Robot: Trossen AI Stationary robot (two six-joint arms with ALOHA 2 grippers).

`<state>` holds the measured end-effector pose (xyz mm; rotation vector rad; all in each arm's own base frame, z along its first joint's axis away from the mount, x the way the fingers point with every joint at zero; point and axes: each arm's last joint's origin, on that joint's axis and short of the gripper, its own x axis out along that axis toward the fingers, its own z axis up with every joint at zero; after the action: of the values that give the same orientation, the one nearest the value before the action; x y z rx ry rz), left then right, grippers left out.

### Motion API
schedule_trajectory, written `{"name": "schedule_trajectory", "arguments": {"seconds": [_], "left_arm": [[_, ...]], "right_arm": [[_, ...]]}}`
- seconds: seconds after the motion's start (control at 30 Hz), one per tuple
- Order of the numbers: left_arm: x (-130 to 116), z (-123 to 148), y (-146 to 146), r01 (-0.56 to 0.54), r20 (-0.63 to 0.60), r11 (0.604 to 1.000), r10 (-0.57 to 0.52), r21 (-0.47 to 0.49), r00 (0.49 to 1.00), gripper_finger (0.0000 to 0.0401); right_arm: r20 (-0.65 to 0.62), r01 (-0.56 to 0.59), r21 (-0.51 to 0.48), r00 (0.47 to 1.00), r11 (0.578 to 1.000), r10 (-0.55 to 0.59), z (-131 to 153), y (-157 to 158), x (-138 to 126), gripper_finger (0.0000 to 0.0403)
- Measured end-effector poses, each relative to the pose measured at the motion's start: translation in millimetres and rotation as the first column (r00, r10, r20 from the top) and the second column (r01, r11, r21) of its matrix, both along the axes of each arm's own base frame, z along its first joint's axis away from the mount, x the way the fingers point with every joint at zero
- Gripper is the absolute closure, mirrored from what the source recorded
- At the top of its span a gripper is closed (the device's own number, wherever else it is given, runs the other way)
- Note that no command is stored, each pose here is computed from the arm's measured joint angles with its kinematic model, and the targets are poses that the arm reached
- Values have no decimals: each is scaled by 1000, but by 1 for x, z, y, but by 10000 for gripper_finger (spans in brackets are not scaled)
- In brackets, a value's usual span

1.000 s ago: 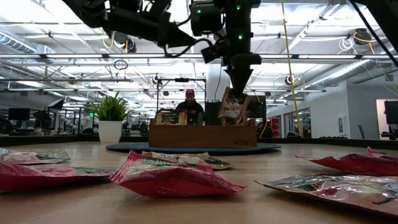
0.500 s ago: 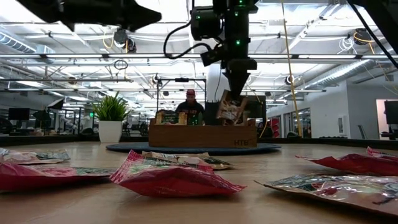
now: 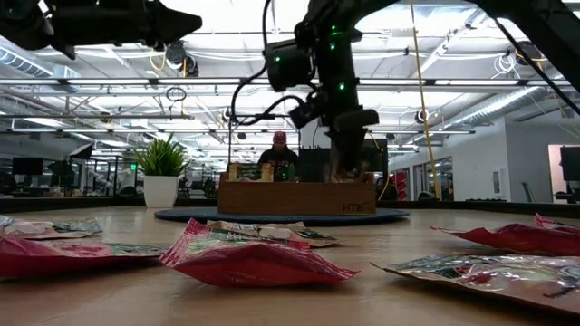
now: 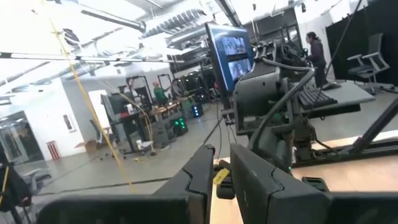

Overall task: Pick & Place Tea
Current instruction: Put the brown tea bag into the right section of the wooden organizer

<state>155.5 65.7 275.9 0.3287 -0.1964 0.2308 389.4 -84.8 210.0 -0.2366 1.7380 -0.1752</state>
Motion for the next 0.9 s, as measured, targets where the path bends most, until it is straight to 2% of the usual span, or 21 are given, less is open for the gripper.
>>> {"name": "schedule_trajectory", "arguments": {"seconds": [0.17, 0.3, 0.5, 0.67, 0.9], "left_arm": [[1, -2, 0, -4, -10, 1000, 3, -5, 1000, 339], [1, -2, 1, -9, -15, 1000, 9, -5, 1000, 339], [1, -3, 1, -9, -17, 1000, 8, -9, 1000, 339], [1, -3, 1, -5, -19, 999, 4, -31, 1000, 339], [1, -5, 1, -5, -31, 999, 3, -40, 999, 339]], "right_arm": [[-11, -10, -8, 1000, 1000, 10, -7, -1, 3, 403], [10, -5, -82, 1000, 997, 6, -6, -3, 5, 403], [81, 52, -96, 996, 994, -44, -5, -8, 9, 403], [156, 152, -105, 979, 983, -134, -5, -14, 12, 403], [190, 210, -105, 964, 972, -188, -5, -14, 13, 403]]}}
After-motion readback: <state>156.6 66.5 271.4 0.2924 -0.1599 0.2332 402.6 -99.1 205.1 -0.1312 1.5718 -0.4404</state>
